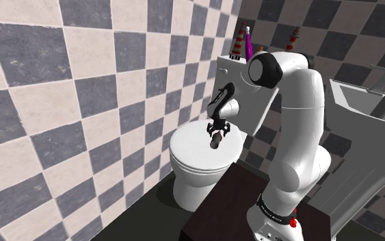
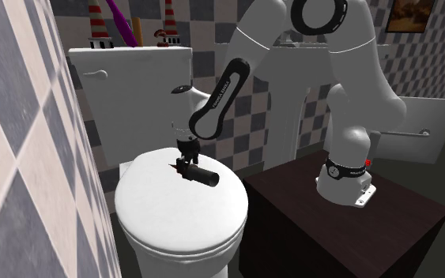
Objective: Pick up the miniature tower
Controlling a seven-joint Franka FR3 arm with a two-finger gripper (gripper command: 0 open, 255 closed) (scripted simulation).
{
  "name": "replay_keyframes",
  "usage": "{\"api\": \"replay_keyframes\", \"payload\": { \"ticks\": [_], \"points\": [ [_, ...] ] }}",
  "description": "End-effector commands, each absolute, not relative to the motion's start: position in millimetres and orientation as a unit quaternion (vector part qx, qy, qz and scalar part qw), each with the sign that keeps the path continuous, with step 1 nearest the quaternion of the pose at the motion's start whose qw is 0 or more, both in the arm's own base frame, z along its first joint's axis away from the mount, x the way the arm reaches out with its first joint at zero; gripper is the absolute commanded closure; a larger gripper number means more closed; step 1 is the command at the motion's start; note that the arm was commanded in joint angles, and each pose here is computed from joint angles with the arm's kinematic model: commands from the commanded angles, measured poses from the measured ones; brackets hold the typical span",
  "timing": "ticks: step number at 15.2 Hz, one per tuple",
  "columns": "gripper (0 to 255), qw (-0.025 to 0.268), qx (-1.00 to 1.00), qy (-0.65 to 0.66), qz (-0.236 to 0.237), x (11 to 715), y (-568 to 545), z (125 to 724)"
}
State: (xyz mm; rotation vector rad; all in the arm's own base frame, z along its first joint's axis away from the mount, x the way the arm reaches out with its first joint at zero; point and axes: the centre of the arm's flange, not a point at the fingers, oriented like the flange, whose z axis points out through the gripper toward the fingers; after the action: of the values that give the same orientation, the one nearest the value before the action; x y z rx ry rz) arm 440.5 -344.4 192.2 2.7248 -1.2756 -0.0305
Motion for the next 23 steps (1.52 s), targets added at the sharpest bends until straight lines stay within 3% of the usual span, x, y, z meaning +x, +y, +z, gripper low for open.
{"api": "replay_keyframes", "payload": {
  "ticks": [1,2,3,12,23],
  "points": [
    [0,0.066,0.904,-0.423,-0.010,442.0,-343.7,187.6],
    [0,0.066,0.904,-0.423,-0.010,442.1,-343.7,187.6],
    [255,0.066,0.904,-0.423,-0.010,441.8,-343.6,187.8],
    [255,0.066,0.904,-0.423,-0.010,442.1,-343.7,187.6],
    [255,0.066,0.904,-0.423,-0.010,442.1,-343.7,245.7]
  ]
}}
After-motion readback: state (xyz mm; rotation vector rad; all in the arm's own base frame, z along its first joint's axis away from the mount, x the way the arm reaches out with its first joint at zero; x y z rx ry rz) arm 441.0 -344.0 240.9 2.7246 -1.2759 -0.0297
